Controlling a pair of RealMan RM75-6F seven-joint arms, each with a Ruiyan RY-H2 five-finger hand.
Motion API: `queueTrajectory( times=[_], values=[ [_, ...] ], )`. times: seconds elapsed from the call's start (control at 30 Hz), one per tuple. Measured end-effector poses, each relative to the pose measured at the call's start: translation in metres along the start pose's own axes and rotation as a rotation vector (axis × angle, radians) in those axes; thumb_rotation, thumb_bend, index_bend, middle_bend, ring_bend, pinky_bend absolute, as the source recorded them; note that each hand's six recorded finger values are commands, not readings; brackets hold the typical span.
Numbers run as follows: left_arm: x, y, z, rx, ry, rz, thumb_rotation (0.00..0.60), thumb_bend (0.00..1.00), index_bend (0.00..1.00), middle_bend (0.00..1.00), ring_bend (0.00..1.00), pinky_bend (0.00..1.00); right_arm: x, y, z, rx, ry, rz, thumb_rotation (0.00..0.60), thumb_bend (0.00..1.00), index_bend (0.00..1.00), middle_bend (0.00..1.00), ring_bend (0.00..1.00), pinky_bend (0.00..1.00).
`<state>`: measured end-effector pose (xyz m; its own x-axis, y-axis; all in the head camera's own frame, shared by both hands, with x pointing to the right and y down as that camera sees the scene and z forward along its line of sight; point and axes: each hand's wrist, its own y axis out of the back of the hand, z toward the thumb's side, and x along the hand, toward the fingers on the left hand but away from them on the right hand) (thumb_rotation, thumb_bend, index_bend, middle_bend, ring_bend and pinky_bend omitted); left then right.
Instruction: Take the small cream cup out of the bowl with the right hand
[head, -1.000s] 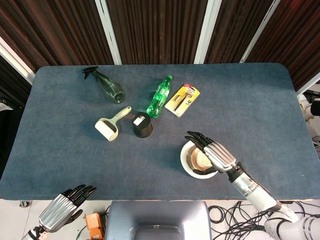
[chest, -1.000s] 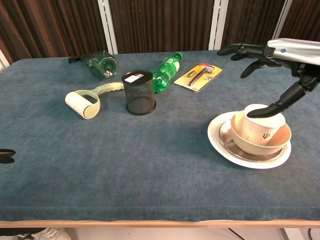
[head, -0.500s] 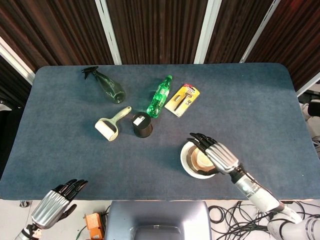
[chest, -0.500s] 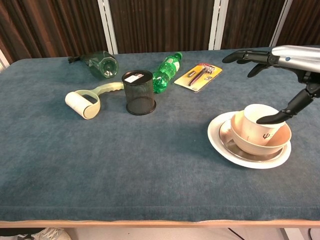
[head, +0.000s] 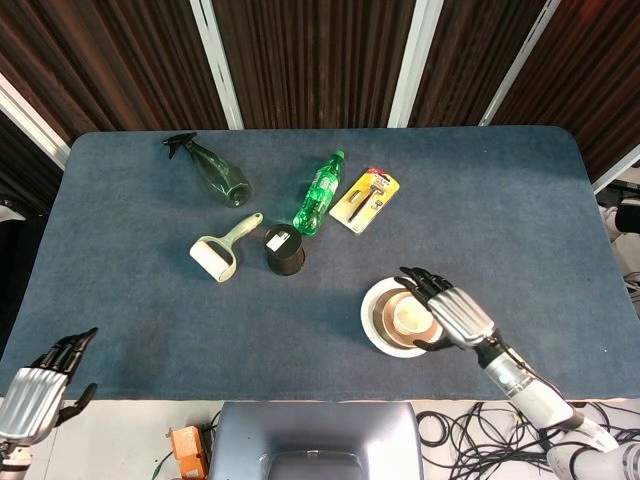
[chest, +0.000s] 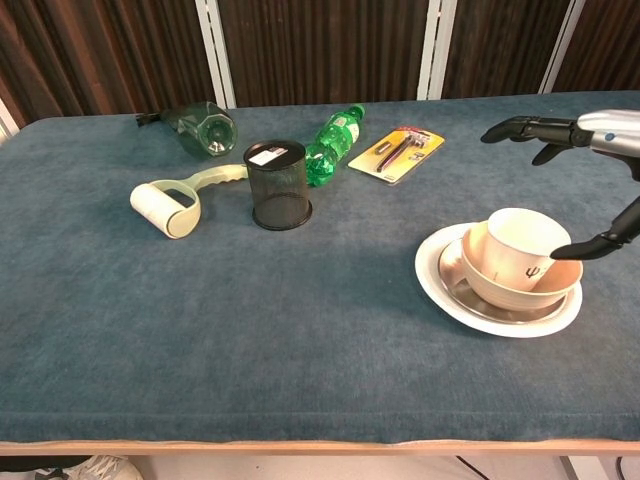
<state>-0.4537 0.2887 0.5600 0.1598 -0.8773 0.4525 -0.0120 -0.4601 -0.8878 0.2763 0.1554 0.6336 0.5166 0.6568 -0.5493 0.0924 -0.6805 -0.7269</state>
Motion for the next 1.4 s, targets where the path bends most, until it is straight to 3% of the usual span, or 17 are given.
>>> queueTrajectory(
  times=[0.27,0.47,0.8,1.13,1.4],
  values=[
    [-0.017,0.027,-0.031,-0.080,0.149,0.081,0.600,0.31,0.09,0.22,0.21,0.53,0.003,-0.006,-0.018,-0.005,-0.063,0.017,0.600,0.08,0.02,0.00,0.00,0.17],
    [-0.022,0.036,-0.045,-0.117,0.201,0.116,0.600,0.31,0.09,0.22,0.21,0.53,-0.001,-0.012,-0.026,-0.009,-0.089,0.040,0.600,0.08,0.04,0.01,0.01,0.17],
    [-0.027,0.040,-0.054,-0.138,0.233,0.137,0.600,0.31,0.09,0.23,0.21,0.53,-0.016,-0.020,-0.029,-0.025,-0.104,0.042,0.600,0.08,0.18,0.17,0.20,0.35],
    [-0.026,0.040,-0.055,-0.138,0.232,0.134,0.600,0.31,0.09,0.23,0.21,0.53,-0.026,-0.026,-0.027,-0.021,-0.097,0.041,0.600,0.08,0.31,0.26,0.31,0.45],
    [-0.026,0.040,-0.055,-0.136,0.229,0.131,0.600,0.31,0.09,0.23,0.21,0.53,-0.026,-0.027,-0.028,-0.005,-0.096,0.032,0.600,0.08,0.47,0.36,0.45,0.58]
  ],
)
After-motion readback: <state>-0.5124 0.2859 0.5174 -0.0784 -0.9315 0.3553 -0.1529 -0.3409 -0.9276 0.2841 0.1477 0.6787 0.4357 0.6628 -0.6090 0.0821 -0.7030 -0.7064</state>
